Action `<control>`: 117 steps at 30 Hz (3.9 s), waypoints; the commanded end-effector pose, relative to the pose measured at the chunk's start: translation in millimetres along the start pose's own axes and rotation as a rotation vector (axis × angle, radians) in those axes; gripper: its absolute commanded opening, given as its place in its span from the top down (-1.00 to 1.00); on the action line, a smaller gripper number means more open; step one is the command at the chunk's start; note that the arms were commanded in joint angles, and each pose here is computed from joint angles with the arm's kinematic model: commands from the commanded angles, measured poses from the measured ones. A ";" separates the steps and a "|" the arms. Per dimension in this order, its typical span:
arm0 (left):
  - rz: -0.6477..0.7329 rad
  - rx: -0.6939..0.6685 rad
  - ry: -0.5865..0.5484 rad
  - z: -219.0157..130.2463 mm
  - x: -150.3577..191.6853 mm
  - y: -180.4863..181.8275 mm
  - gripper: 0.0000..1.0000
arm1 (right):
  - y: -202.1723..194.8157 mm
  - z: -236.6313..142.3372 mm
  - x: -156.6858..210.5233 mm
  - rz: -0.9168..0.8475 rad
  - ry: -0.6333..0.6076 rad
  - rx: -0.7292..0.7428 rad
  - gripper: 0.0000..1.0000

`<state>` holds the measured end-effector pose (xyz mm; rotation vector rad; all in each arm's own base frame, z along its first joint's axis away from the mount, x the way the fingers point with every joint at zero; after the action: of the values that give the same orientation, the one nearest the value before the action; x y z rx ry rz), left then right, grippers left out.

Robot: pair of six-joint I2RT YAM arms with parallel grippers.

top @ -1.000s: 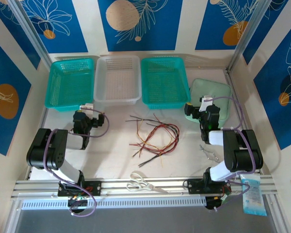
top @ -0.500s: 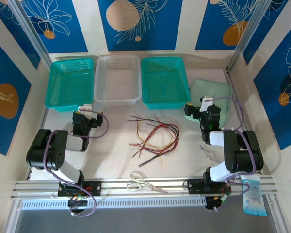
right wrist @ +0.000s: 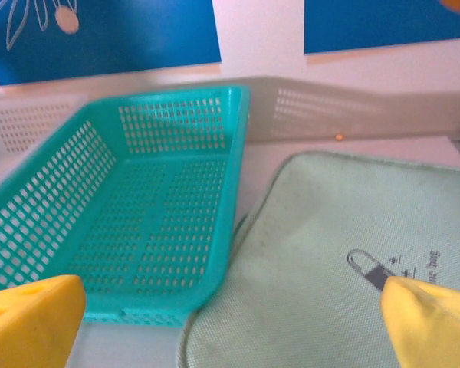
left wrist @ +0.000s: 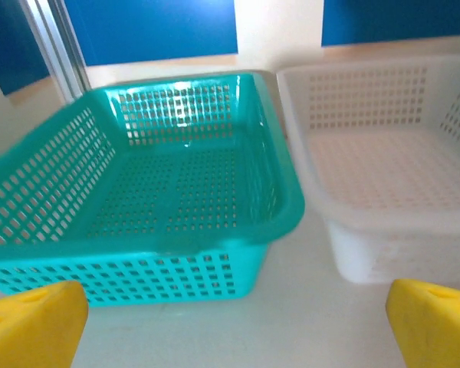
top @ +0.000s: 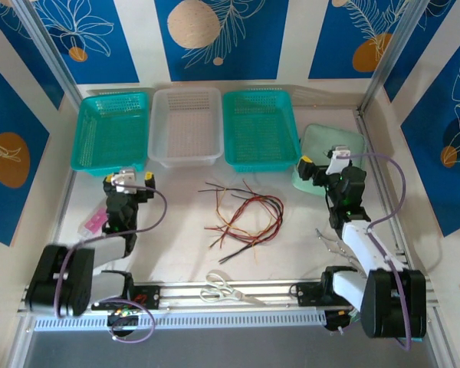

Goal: Untangle the cables

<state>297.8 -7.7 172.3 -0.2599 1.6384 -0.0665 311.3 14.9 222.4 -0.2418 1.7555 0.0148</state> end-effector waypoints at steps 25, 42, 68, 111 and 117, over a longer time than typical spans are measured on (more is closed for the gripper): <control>-0.375 0.031 0.846 -92.2 31.6 -63.4 -0.88 | 244.9 -64.1 24.7 -0.146 0.716 -0.734 -0.43; -0.510 0.118 0.895 -114.1 50.7 -66.6 -0.73 | 322.3 -0.2 87.7 -0.268 0.785 -0.966 0.20; -0.532 0.110 0.900 -116.4 41.3 -68.6 -0.69 | 308.4 5.9 87.0 -0.329 0.806 -0.881 0.06; -0.760 0.637 0.824 -105.9 -102.4 -185.2 -0.37 | 249.4 -90.9 -47.5 -0.327 0.166 -1.112 0.90; -0.801 0.872 0.829 -103.8 -132.7 -226.9 -0.28 | 237.8 -118.1 -74.3 -0.327 0.009 -1.203 0.86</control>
<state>235.1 -194.2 317.6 -0.3514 2.1346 -1.4483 182.5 241.6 282.3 -1.3170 1.6043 0.7628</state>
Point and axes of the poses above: each hand's point on the last joint's axis, 136 mm out from that joint toward the fingers, its own z axis out along the fingers, its own y axis along the line the jaws close on, x = y × z, the point moved 5 cm from there along -z, back along the fingers, and after that the axes turned 15 degrees about -z, right-handed, at the moved point
